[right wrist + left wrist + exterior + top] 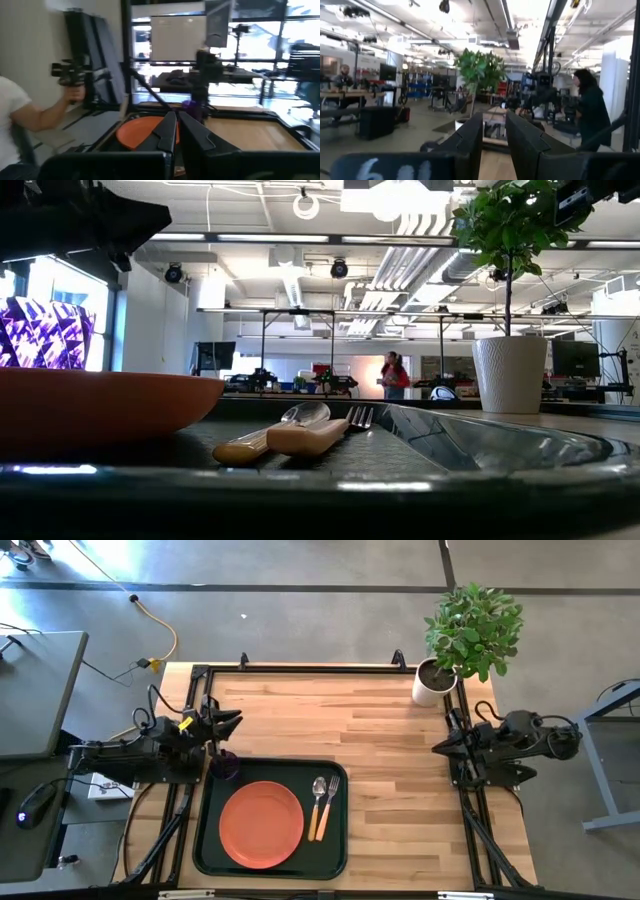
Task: Pick and place plate/cup/fork/spoon on tray
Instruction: Return to Home Position
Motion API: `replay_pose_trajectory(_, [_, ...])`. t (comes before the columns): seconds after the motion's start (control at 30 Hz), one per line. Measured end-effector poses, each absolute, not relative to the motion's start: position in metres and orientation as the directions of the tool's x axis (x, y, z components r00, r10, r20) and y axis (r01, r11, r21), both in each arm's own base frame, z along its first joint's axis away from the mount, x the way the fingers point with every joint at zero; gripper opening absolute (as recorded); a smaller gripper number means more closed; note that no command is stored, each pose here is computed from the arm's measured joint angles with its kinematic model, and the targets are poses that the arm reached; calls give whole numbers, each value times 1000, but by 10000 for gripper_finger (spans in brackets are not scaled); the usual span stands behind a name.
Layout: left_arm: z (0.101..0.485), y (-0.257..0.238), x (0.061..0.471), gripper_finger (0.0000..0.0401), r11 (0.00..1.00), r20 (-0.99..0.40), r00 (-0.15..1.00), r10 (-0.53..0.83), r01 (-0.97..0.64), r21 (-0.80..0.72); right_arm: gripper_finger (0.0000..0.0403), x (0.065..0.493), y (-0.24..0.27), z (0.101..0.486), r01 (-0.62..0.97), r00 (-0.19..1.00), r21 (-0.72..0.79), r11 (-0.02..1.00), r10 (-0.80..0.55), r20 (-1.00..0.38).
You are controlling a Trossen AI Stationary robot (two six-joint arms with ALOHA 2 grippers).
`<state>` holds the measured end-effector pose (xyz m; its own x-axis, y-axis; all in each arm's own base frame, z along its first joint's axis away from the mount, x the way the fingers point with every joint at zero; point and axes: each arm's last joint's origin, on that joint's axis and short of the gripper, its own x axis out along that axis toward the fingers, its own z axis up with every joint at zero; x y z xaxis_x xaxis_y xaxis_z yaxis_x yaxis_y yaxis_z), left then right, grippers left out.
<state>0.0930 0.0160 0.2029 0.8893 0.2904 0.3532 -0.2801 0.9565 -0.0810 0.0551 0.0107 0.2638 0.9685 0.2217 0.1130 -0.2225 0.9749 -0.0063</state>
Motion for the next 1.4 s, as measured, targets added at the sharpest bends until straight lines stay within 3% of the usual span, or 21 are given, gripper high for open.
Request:
replay_pose_trajectory(0.2, [198, 15, 92, 74, 966, 315, 914, 257, -242, -86, 12, 61, 7, 254, -64, 995, 31, 998, 61, 82])
replay_pose_trajectory(0.63, [193, 9, 95, 74, 984, 261, 954, 150, -117, -137, 12, 90, 13, 195, -126, 990, 21, 992, 124, 63])
replay_pose_trajectory(0.97, [188, -3, 103, 74, 993, 200, 975, 100, -84, -86, 12, 90, 14, 196, -151, 985, 1, 989, 150, 83])
replay_pose_trajectory(1.4, [194, -6, 93, 74, 996, 279, 956, 87, -89, -6, 12, 89, 15, 194, -199, 978, -7, 980, 199, 68])
